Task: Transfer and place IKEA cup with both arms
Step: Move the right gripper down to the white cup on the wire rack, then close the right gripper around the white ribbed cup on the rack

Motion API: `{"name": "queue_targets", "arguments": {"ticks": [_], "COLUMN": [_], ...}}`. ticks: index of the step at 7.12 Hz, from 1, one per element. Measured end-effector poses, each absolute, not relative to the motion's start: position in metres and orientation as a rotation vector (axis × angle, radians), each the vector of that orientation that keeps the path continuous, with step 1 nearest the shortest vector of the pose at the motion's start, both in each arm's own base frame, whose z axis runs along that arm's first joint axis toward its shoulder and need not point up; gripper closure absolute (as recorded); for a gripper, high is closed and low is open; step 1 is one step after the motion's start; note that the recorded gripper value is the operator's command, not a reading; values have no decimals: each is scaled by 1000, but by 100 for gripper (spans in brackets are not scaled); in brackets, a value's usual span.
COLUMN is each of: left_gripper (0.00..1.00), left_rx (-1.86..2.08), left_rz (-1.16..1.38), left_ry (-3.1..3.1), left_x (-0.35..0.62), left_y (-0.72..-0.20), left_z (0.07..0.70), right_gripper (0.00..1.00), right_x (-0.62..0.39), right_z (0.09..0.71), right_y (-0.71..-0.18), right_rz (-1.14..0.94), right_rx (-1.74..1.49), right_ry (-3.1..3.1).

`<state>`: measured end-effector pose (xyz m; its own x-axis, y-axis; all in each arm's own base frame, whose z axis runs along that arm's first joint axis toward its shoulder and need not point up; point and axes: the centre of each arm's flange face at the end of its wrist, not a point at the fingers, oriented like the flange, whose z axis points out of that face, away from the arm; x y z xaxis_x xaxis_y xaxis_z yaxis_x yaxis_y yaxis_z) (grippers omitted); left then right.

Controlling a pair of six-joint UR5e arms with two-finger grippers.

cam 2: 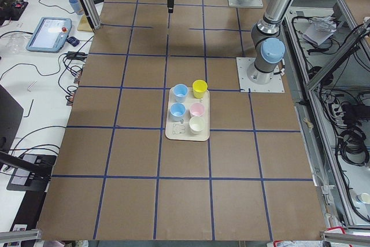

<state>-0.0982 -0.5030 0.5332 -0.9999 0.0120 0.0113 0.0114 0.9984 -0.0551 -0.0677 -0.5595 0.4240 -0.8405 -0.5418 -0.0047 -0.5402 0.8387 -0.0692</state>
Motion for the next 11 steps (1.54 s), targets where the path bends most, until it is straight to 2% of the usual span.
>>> {"name": "queue_targets", "arguments": {"ticks": [5, 11], "left_gripper": [0, 0], "left_rx": [-9, -5], "left_rz": [92, 91], "left_ry": [-3128, -3127], "left_x": [-98, -98], "left_y": [-504, -504], "left_z": [533, 532], "right_gripper": [0, 0], "right_x": [-144, -162], "right_z": [361, 324], "right_y": [-586, -602], "right_rz": [-135, -131], "right_rx": [-1071, -1087], "right_ry": [2942, 2933]}}
